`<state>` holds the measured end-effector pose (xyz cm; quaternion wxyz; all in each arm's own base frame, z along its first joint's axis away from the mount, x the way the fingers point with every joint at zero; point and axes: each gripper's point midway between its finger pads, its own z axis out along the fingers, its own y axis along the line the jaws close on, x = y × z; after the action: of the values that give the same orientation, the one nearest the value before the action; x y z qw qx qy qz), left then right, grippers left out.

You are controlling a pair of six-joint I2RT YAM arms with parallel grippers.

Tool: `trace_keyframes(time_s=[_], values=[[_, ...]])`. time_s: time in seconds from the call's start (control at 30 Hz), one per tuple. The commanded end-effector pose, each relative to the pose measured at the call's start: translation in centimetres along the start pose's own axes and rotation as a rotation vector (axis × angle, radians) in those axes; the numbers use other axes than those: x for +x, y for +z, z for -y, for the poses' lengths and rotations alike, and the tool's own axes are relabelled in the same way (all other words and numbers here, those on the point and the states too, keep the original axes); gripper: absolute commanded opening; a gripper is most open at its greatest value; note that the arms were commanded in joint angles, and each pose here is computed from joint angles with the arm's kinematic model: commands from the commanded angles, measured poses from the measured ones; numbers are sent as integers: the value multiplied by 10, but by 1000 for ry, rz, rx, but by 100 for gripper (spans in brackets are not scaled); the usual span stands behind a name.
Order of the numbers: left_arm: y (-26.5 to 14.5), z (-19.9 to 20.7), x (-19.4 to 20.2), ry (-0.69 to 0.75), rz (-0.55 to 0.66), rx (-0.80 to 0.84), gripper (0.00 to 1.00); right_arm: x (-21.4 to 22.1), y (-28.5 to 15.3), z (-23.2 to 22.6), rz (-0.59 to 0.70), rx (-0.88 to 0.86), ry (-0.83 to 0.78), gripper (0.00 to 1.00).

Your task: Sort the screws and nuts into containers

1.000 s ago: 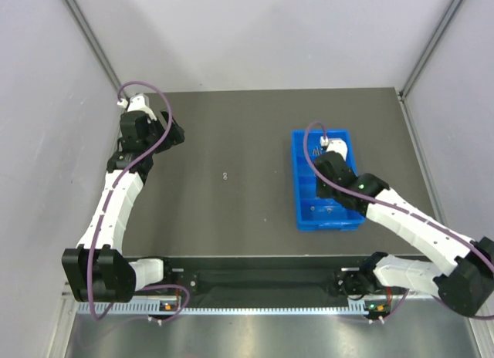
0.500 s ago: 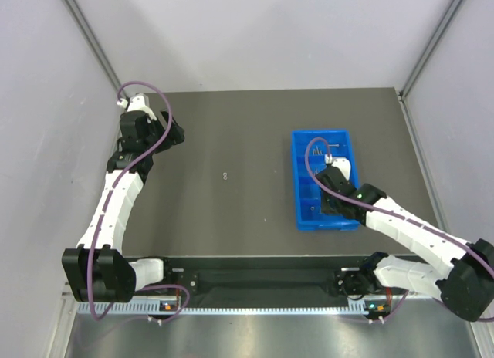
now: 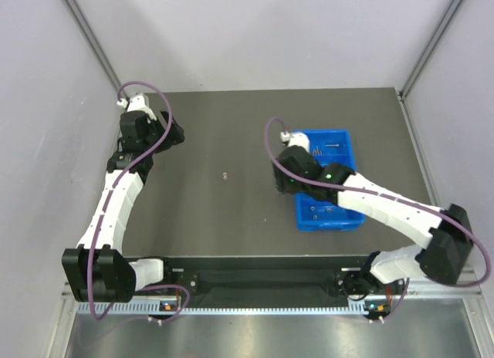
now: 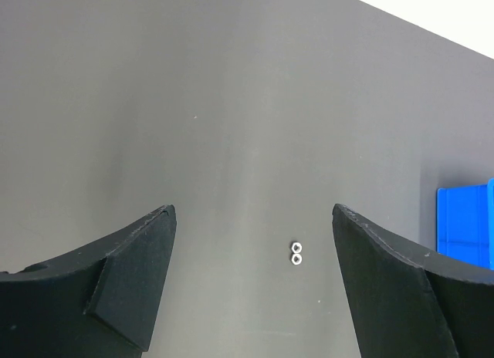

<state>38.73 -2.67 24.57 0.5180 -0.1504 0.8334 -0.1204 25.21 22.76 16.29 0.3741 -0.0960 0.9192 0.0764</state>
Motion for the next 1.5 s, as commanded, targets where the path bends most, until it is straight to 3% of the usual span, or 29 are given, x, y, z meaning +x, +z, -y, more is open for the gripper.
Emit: trace_keyframes(time_s=[0.0,0.23,0.47,0.93,1.47], values=[[2,1,-12,4,45,9,87,-40,6,-72,111,-167,-46,65],[3,2,-10,5,36,13,87,-37,80,-158,45,-221,-127,64],[3,3,-10,5,37,15,87,-44,129,-198,55,-217,-115,62],[2,5,-10,2,36,27,87,-33,188,-199,49,-126,-134,57],[3,4,-10,0,35,25,87,-23,207,-187,13,-104,-133,50]])
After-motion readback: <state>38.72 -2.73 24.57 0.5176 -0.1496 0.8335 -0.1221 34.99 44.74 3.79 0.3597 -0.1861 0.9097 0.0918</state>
